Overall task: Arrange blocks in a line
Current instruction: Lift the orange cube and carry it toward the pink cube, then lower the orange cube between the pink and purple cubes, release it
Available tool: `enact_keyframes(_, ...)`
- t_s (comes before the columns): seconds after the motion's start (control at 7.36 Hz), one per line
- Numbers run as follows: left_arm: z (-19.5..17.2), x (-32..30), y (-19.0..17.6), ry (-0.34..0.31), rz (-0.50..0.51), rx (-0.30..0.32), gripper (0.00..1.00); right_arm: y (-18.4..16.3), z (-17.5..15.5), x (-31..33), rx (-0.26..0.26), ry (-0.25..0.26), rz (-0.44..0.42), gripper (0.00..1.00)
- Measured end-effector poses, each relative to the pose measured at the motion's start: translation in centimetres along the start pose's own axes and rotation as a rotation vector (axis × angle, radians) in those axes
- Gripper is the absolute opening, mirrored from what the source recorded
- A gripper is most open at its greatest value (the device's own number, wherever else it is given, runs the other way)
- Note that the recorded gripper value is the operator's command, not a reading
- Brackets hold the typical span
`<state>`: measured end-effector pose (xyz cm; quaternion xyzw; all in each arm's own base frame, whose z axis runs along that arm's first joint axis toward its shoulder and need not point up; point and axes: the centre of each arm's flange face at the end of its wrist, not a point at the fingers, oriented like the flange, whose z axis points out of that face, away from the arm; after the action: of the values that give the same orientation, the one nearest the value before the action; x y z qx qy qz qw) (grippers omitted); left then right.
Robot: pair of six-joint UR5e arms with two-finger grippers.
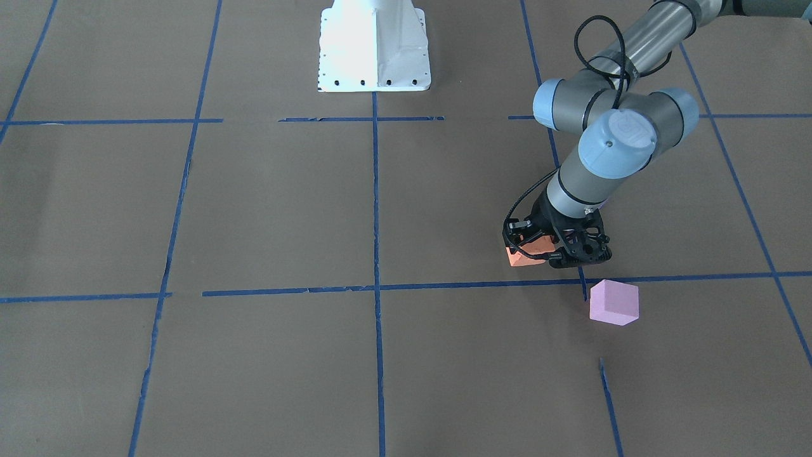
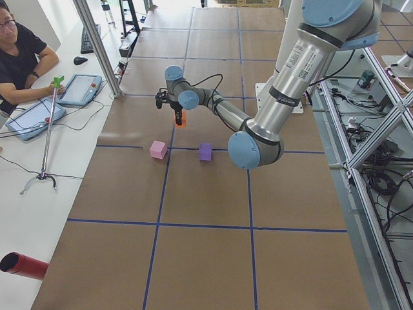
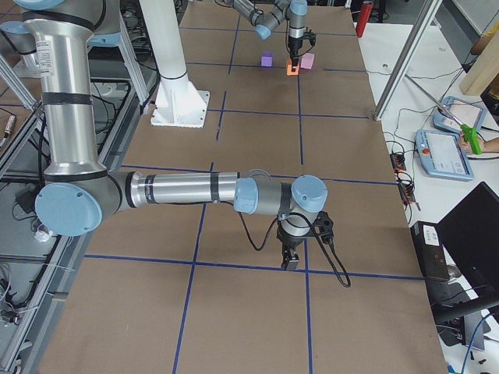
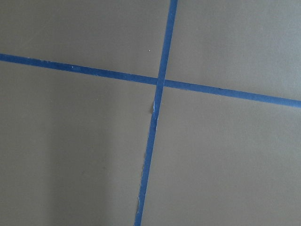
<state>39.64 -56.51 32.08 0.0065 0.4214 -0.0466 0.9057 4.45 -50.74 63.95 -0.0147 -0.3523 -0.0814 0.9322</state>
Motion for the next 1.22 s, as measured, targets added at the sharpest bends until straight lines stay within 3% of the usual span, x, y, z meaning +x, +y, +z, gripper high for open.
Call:
enact_keyframes(0.41,-10.2,-2.8,0.2,-0.063,0.120,0.030,0.04,0.0,0.0,0.0,0.000,0.000,0.000,1.00)
enact_keyframes(0.54,-11.4,-5.9,0.4,-0.080,0.160,0.021,0.04,0.0,0.0,0.0,0.000,0.000,-0.001,1.00)
enact_keyframes(0.81,-10.7,-11.8,0.9,-0.080,0.204,-0.024,0.04,0.0,0.0,0.0,0.000,0.000,-0.001,1.00)
enact_keyframes(1.22,-6.4,-15.6,-0.3,-0.046,0.160,-0.072,0.05,0.0,0.0,0.0,0.000,0.000,0.000,1.00)
